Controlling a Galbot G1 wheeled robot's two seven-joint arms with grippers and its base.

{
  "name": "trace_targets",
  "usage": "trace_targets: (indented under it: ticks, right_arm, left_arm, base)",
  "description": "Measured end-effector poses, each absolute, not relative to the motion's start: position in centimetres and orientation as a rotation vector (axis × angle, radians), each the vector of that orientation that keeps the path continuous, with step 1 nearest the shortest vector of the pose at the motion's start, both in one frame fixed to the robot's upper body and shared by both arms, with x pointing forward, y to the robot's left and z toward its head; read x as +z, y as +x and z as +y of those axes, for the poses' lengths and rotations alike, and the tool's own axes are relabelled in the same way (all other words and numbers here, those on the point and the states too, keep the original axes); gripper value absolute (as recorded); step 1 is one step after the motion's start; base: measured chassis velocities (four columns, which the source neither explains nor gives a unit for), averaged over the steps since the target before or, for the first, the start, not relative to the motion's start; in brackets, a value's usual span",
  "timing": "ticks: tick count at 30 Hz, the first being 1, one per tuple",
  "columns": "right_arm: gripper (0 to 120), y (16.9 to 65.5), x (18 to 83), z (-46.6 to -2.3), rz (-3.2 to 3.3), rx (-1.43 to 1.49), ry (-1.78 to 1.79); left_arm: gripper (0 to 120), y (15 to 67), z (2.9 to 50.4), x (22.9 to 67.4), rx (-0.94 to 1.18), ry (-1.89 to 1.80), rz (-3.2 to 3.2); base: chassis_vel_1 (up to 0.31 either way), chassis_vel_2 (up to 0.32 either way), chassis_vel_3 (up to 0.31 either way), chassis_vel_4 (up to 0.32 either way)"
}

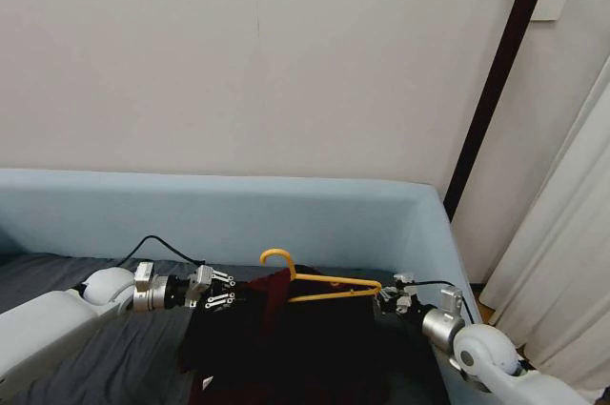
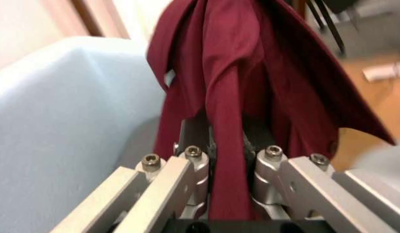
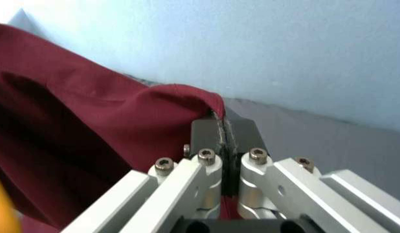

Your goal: Pick up the clothes from the sofa and hang them on the clothes hanger.

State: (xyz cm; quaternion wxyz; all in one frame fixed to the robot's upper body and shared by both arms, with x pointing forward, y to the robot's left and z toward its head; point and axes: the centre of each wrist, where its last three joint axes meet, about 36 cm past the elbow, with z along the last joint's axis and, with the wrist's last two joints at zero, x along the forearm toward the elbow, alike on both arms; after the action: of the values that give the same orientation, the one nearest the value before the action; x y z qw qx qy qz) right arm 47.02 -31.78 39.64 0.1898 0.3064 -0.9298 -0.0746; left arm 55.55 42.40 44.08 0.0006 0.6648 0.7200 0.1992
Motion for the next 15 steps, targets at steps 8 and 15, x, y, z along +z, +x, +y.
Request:
trace_targets:
  ticks: [8, 15]
  right_arm:
    - [0, 46.7, 40.3, -32.3, -2.663, -0.067, 0.906]
    - [0, 45.6, 41.7, -32.4, -2.701, 0.042, 0.958]
  left_arm:
    - [6, 56.4, 43.4, 44.8, 0.864, 2.114, 2.21]
    - [6, 57.5, 42.9, 45.2, 0.923, 2.047, 2.236]
  base:
    - [0.0, 0.0, 0.0, 0.0]
    - [0.0, 0.0, 0.0, 0.0]
